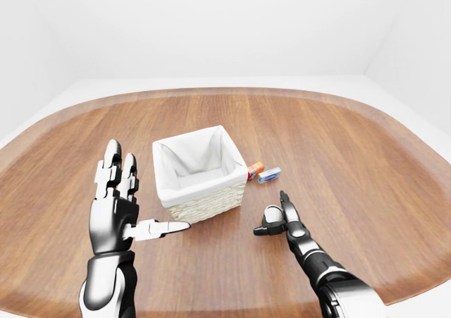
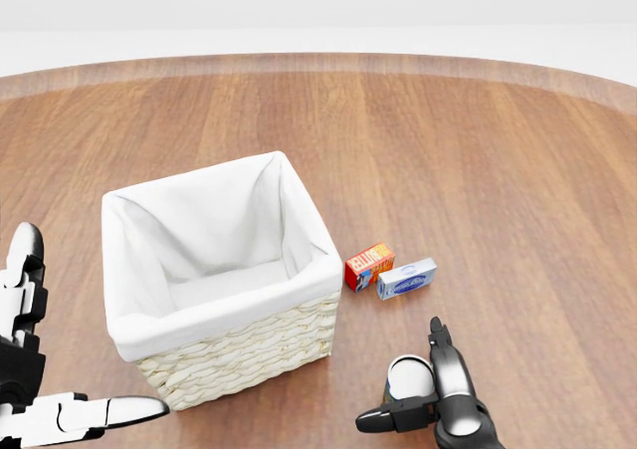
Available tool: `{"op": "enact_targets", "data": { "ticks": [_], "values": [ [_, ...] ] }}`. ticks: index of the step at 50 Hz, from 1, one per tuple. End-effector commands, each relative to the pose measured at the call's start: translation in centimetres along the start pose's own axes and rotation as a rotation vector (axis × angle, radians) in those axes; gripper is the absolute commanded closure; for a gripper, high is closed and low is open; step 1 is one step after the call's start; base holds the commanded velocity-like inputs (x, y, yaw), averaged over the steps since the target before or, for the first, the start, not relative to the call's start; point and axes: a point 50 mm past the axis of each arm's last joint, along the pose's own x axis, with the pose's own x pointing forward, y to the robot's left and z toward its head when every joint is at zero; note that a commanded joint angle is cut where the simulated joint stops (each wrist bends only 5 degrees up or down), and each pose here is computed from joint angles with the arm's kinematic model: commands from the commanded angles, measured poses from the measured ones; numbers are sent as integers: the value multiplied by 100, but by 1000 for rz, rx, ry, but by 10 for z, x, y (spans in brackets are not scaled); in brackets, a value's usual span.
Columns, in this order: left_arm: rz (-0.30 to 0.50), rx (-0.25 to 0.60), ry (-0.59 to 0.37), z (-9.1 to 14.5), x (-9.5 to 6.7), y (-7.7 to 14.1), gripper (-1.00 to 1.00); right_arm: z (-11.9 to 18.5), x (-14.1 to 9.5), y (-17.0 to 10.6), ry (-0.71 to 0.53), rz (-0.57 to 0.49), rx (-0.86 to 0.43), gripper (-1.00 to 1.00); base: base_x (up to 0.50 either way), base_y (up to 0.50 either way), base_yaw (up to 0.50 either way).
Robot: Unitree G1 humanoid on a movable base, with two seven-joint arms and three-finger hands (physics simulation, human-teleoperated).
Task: Pick up the alphabet soup and put it in the basket.
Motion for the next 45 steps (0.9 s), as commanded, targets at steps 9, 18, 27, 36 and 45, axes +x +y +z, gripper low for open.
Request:
{"op": "enact_targets", "data": {
  "ticks": [9, 18, 27, 36, 45],
  "values": [
    [-2, -1, -3, 1, -1, 0, -100, -29, -6, 4, 110, -39, -56, -100, 0, 0, 0],
    [-2, -2, -4, 2, -1, 0, -100, -29, -8, -2, 79, -181, -193, -100, 0, 0, 0],
    [-6, -2, 5, -1, -1, -1, -100, -29, -8, -3, 80, -192, -196, -100, 0, 0, 0],
    [-10, -2, 9, -2, 0, -3, -100, -32, -9, -2, 84, -182, -204, 100, 0, 0, 0],
    [-7, -3, 9, -2, 0, -2, -100, -32, -8, -2, 87, -177, -198, 100, 0, 0, 0]
  ]
}}
